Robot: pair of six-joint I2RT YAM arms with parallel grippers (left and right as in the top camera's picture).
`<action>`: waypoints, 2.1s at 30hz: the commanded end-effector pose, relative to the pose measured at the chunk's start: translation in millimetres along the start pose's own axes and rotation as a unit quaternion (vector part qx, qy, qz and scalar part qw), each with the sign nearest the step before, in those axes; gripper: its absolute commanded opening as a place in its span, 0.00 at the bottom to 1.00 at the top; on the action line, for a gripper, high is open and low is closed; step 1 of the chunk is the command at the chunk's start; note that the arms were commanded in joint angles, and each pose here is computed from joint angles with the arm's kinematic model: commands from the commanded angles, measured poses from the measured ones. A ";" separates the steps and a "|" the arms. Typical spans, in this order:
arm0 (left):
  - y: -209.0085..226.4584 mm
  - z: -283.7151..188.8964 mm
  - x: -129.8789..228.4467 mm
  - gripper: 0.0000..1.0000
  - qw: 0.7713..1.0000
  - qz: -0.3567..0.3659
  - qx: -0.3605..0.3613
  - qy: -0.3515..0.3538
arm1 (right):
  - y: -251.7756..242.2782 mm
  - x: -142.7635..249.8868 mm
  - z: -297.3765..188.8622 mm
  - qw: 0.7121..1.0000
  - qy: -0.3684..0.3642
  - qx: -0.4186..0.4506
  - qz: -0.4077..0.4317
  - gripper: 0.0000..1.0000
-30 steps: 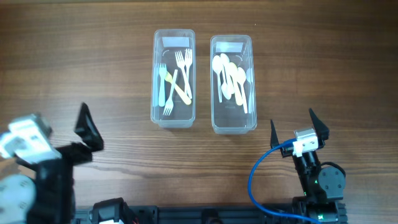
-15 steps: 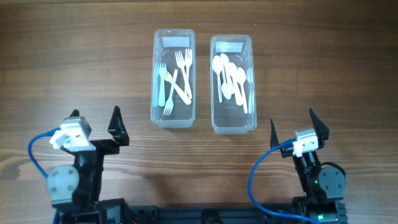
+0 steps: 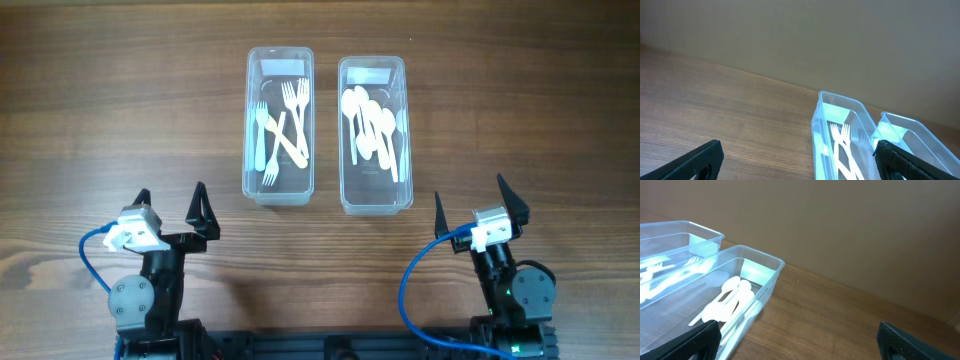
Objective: Pack container
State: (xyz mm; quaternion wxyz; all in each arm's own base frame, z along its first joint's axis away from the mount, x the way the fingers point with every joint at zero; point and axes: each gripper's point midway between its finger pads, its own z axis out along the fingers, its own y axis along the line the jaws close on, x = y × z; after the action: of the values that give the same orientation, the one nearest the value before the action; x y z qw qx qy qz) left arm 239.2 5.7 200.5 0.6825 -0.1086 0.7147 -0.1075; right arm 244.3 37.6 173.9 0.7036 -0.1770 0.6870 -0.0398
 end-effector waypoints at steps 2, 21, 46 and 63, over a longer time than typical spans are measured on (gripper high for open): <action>0.7 0.8 13.3 1.00 1.000 -0.022 0.008 0.003 | -3.7 0.2 -0.3 1.000 0.000 0.010 -0.003 1.00; 13.9 5.3 40.7 1.00 0.995 0.091 -0.009 0.030 | -3.7 0.2 -0.3 1.000 0.000 0.010 -0.003 1.00; 14.0 5.4 41.1 1.00 0.984 0.173 -0.007 0.032 | -3.7 0.2 -0.3 1.000 0.000 0.010 -0.002 1.00; 14.1 5.4 41.1 1.00 0.984 0.173 -0.007 0.032 | -3.7 0.2 -0.3 1.000 0.000 0.010 -0.003 1.00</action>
State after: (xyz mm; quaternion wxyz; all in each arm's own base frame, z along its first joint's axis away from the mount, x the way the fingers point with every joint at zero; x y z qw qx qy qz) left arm 242.5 6.2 158.7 0.6656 0.0084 0.7462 0.0043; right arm 244.3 37.6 173.9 0.7036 -0.1770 0.6870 -0.0398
